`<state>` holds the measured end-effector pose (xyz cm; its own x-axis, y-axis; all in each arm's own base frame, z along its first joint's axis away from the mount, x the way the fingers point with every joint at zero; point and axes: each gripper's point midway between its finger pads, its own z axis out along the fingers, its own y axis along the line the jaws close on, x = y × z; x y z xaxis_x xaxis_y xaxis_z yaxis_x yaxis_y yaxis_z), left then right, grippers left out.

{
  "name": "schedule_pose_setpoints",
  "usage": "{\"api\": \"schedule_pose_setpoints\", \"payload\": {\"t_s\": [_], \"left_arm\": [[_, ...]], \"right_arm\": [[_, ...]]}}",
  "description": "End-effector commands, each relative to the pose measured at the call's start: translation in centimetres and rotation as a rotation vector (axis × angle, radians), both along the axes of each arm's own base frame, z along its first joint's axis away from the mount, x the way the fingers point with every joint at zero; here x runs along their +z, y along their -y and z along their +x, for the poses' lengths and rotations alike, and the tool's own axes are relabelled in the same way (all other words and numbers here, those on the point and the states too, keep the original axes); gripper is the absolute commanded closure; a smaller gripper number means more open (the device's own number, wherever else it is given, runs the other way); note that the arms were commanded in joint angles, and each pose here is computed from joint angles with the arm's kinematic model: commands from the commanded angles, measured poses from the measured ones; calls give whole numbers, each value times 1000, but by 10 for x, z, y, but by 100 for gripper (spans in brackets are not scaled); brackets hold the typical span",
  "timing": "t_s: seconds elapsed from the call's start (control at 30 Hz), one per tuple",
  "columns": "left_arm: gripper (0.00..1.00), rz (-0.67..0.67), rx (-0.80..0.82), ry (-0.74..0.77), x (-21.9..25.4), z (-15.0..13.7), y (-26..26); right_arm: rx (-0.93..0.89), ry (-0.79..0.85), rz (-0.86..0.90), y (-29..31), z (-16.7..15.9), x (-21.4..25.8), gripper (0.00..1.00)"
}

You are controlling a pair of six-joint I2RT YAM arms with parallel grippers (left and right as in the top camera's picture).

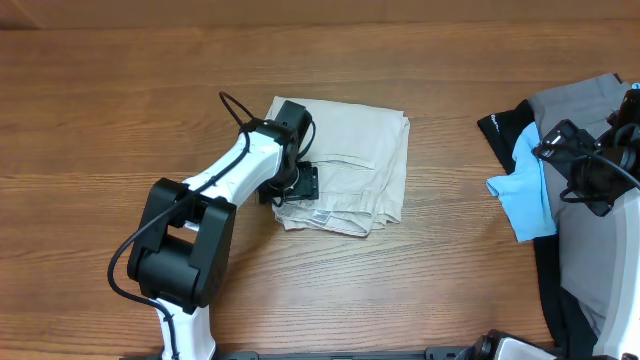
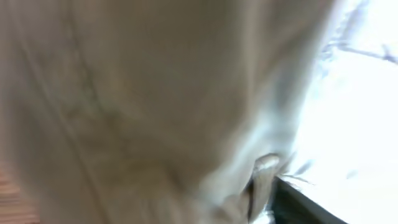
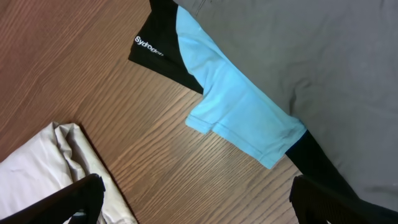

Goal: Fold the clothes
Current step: 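Grasp the near edge of the folded shorts with the left gripper, then drag the folded shorts with the left gripper to the table's upper-left corner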

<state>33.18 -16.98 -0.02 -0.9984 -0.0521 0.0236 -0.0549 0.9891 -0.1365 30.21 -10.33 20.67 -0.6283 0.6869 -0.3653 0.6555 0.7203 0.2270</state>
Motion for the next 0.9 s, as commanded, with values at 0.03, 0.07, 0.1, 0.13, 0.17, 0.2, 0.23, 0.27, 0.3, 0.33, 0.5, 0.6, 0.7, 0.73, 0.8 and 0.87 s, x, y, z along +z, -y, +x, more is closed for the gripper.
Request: {"api": "schedule_pose_setpoints", "payload": {"t_s": [0.03, 0.07, 0.1, 0.13, 0.17, 0.2, 0.23, 0.27, 0.3, 0.33, 0.5, 0.6, 0.7, 0.73, 0.8, 0.87], "left_arm": [[84, 121, -6, -149, -49, -39, -21], [96, 123, -7, -151, -49, -39, -22], [96, 124, -9, -147, -48, -38, -22], [96, 124, -15, -138, -47, -35, -22], [96, 129, -17, -108, -40, -27, -22], [96, 131, -23, -82, -34, -19, -22], [96, 137, -27, -61, -28, -13, -23], [96, 157, -22, -28, -19, -4, -26], [96, 206, -10, 38, 0, 13, -35], [96, 237, -2, 75, 10, 21, -41], [96, 441, 87, 293, 78, 65, -93], [96, 585, 140, 391, 113, 79, -137], [96, 693, 163, 423, 129, 89, -180], [96, 708, 168, 421, 129, 95, -200], [96, 714, 204, 424, 130, 101, -223], [96, 726, 246, 440, 133, 106, -249]], "right_arm": [[-5, 7, -4, 2, 0, 1, 0], [-5, 6, -4, 2, 0, 1, 0], [-5, 7, -4, 2, 0, 1, 0], [-5, 7, -4, 2, 0, 1, 0], [-5, 7, -4, 2, 0, 1, 0], [-5, 7, -4, 2, 0, 1, 0], [-5, 6, -4, 2, 0, 1, 0], [-5, 7, -4, 2, 0, 1, 0], [-5, 6, -4, 2, 0, 1, 0], [-5, 7, -4, 2, 0, 1, 0], [-5, 6, -4, 2, 0, 1, 0], [-5, 7, -4, 2, 0, 1, 0], [-5, 7, -4, 2, 0, 1, 0], [-5, 7, -4, 2, 0, 1, 0], [-5, 7, -4, 2, 0, 1, 0], [-5, 6, -4, 2, 0, 1, 0]]}}
